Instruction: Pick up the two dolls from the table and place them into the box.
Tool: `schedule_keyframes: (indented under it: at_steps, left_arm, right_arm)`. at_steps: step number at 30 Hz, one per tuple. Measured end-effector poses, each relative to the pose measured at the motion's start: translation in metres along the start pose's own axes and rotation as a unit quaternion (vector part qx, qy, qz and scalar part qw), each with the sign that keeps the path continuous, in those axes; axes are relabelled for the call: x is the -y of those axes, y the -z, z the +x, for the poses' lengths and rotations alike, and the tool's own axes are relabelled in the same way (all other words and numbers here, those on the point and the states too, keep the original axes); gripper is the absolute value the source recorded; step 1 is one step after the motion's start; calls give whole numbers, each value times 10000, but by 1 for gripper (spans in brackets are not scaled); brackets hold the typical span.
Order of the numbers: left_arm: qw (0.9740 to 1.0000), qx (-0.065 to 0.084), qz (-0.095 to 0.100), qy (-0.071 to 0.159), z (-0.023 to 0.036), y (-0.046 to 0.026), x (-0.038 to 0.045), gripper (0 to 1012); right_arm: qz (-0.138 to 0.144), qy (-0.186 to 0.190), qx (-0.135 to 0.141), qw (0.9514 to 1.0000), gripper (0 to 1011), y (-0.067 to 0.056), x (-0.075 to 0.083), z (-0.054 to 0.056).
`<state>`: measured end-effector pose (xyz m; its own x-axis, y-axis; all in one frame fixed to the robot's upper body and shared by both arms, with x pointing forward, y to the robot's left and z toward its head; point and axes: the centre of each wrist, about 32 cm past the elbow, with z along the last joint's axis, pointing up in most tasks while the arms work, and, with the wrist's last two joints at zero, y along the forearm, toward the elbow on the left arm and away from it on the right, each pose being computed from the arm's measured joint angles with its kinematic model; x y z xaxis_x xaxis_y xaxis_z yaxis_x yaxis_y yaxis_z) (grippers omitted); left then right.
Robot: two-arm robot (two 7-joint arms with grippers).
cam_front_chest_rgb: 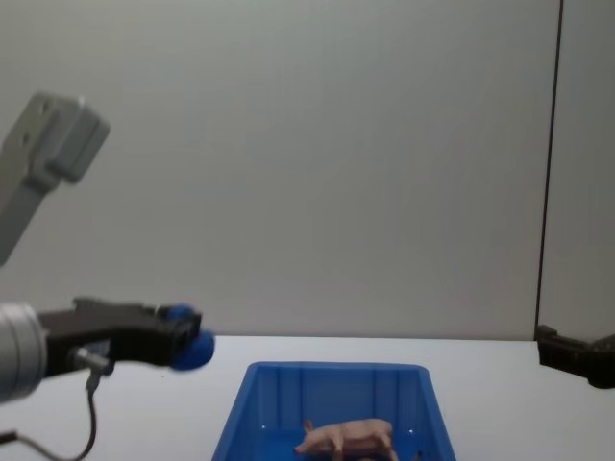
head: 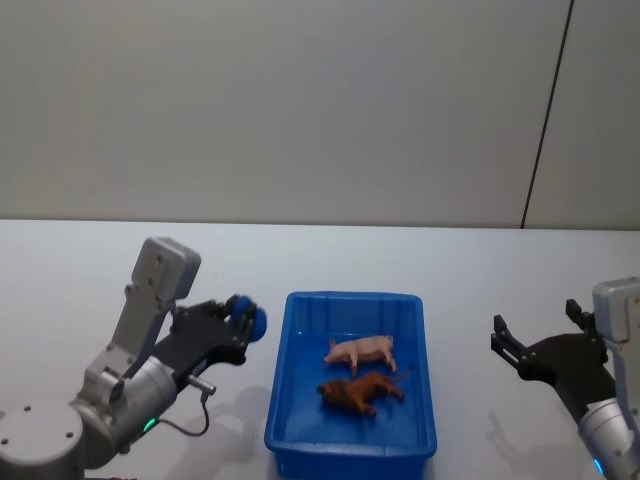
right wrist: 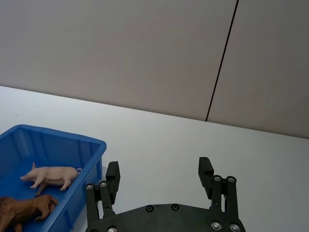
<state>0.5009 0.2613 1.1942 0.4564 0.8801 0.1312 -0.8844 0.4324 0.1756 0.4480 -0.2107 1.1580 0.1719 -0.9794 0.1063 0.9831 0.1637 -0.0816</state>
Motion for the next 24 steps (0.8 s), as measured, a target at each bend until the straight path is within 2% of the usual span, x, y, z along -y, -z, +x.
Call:
schedule_keyframes:
  at_steps: [1,7,14,19,20,23,24]
  left_arm:
    - [9999,57,-73,54,-6,-45,0,178]
    - [9985,213,-350,352,-28,-191,10,138]
    - [9952,290,-605,716,-54,-287,50,107]
    - [9904,326,-803,1078,-73,-346,117,95]
    - [9887,328,-853,1191,-75,-356,141,95]
    - [9860,325,-920,1349,-81,-371,186,95]
    - [9842,323,-962,1448,-84,-379,217,95]
  right_arm:
    - [0,0,0,10000,1001,0,0,0]
    - [0,0,0,10000,1001,0,0,0]
    - [0,0,0,10000,1001,0,0,0]
    - [0,0,0,10000,1001,0,0,0]
    - [0,0,0,10000,1001,0,0,0]
    - [0,0,0,10000,1001,0,0,0]
    - [0,0,0,10000,1001,0,0,0]
